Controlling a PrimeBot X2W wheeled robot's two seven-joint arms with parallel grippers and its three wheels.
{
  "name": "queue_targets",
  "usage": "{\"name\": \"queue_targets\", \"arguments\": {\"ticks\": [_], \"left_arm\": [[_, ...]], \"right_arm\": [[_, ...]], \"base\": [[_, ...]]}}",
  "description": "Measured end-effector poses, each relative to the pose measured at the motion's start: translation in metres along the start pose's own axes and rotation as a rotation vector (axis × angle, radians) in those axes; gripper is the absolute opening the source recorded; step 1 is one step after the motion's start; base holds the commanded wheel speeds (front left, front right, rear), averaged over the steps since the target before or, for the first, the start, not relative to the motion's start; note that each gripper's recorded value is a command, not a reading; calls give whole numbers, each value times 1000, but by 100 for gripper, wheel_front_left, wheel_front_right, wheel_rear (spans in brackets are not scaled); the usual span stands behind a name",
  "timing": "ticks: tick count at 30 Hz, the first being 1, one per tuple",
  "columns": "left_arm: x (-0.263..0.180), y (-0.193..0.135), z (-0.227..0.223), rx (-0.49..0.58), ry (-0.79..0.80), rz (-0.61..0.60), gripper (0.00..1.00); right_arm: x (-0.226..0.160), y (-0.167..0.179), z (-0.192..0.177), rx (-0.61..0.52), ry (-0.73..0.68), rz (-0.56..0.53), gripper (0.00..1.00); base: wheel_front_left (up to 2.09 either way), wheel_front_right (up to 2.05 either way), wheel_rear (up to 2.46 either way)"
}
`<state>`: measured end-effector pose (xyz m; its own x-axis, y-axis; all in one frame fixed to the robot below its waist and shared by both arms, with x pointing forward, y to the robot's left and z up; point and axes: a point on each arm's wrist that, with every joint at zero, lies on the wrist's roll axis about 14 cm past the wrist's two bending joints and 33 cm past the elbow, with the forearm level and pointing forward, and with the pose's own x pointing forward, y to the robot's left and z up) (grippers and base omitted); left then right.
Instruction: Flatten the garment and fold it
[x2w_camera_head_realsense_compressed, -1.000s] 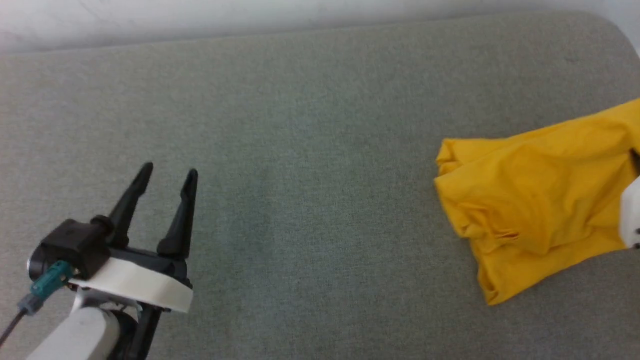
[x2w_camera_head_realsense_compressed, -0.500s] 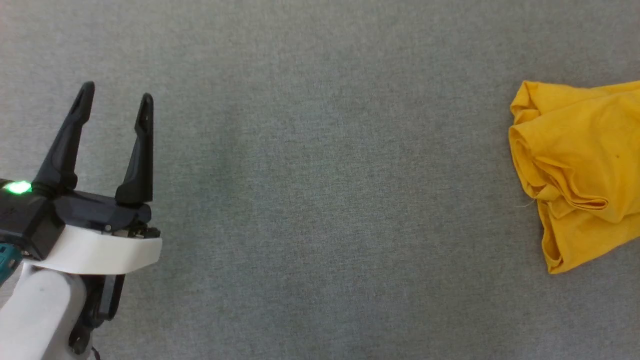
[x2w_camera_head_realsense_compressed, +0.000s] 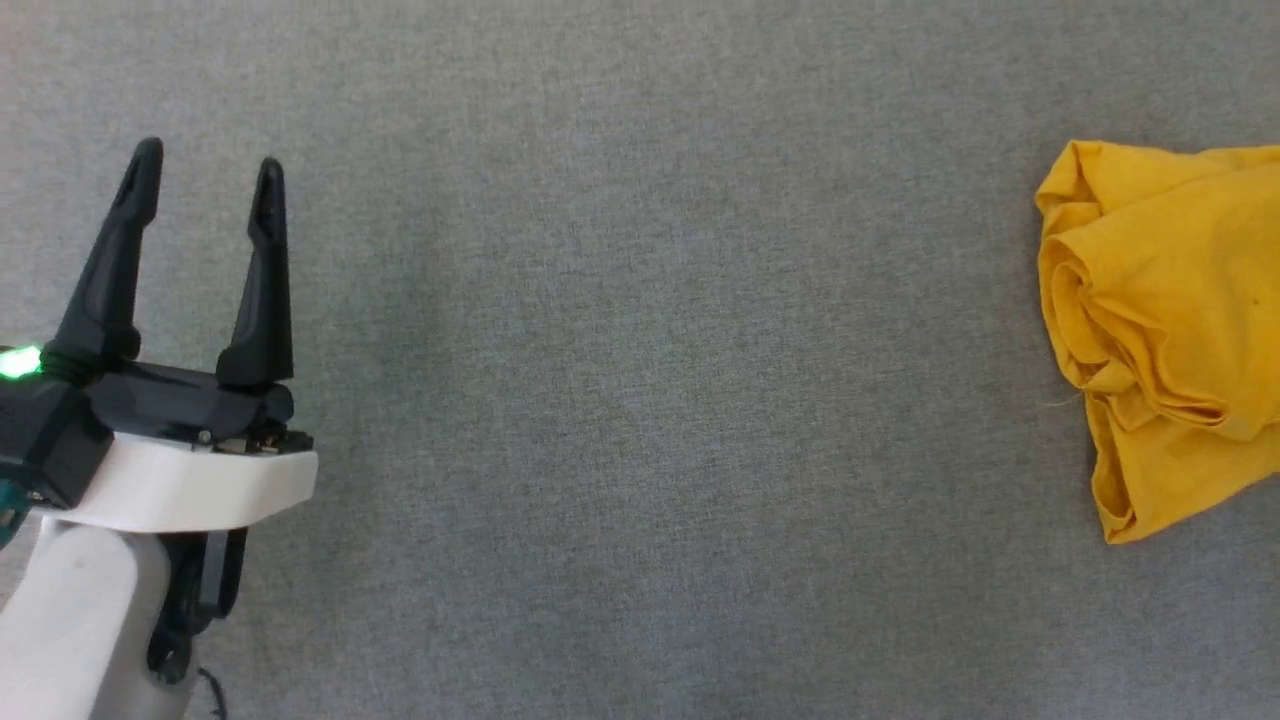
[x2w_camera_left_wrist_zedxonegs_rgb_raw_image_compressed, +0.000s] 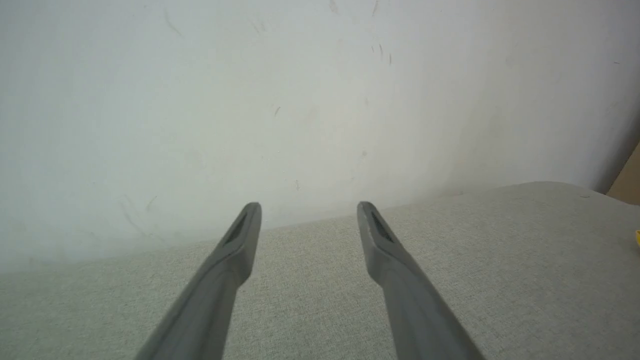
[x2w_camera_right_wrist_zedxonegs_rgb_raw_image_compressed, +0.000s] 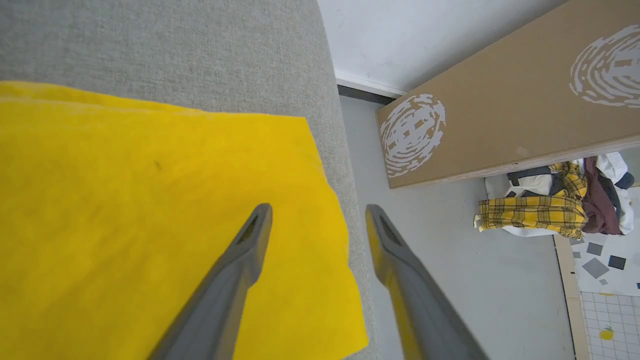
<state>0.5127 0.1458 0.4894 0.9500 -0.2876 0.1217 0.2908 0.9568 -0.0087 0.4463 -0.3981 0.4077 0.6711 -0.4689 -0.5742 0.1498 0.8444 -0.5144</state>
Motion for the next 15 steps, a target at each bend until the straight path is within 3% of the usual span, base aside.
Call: {"name": "queue_targets", "arguments": {"ticks": [10,15], "left_arm": [[-19,-1,28,-91,-42,87,100],[-42,-6,38,-49,-34,103,100]], "right_arm": [[-36,-18,21,109,-122,-9,100],[-67,-4,37,175,-242,65,100]], "base": [[0,0,0],[0,0,0]]}}
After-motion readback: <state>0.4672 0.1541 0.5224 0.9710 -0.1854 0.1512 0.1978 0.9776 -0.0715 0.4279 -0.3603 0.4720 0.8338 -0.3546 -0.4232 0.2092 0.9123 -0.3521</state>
